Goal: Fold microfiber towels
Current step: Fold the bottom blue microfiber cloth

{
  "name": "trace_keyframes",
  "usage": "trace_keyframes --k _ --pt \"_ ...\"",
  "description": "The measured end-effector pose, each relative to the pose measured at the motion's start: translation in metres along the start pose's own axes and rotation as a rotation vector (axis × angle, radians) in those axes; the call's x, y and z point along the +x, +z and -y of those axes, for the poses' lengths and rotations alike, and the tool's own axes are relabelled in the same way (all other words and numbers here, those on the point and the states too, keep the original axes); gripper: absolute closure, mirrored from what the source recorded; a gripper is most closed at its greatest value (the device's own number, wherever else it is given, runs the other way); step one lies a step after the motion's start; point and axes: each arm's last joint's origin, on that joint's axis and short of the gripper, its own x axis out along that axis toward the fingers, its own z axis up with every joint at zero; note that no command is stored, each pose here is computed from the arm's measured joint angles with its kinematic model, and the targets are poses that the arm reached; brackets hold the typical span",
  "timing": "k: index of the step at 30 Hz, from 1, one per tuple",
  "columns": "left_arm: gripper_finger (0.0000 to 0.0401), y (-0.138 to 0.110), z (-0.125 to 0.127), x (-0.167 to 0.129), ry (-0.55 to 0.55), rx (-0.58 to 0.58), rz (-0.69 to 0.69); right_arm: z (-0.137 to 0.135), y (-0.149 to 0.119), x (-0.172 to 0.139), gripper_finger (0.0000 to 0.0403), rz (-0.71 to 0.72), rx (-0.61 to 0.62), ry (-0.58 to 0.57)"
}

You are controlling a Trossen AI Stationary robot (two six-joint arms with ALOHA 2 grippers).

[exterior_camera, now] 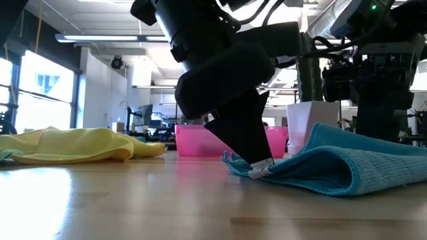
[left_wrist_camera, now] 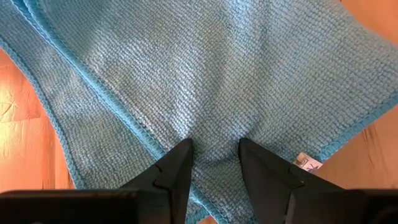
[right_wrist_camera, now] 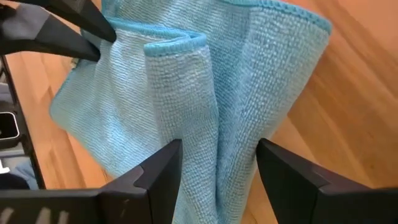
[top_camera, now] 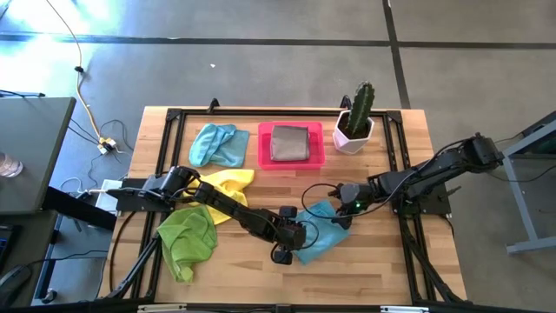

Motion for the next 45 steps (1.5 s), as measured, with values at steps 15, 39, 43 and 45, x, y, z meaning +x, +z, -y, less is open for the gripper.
trace_keyframes --k 15,39,43,45 --pt "0.0275 0.000 0.000 0.000 0.000 -0.001 0.003 0.001 0.010 -0.001 0.0148 0.085 0.099 0.007" --pt "0.0275 0.001 -0.005 0.001 0.000 -0.011 0.005 -0.001 -0.007 -0.005 0.0143 0.021 -0.019 -0.059" --pt "0.0275 0.001 -0.005 0.001 0.001 -0.011 0.006 0.003 -0.010 -0.002 0.0143 0.005 0.006 -0.122" --pt "0.0275 0.001 -0.005 0.001 0.001 -0.011 0.007 0.003 -0.009 0.000 0.0143 0.007 0.016 -0.119"
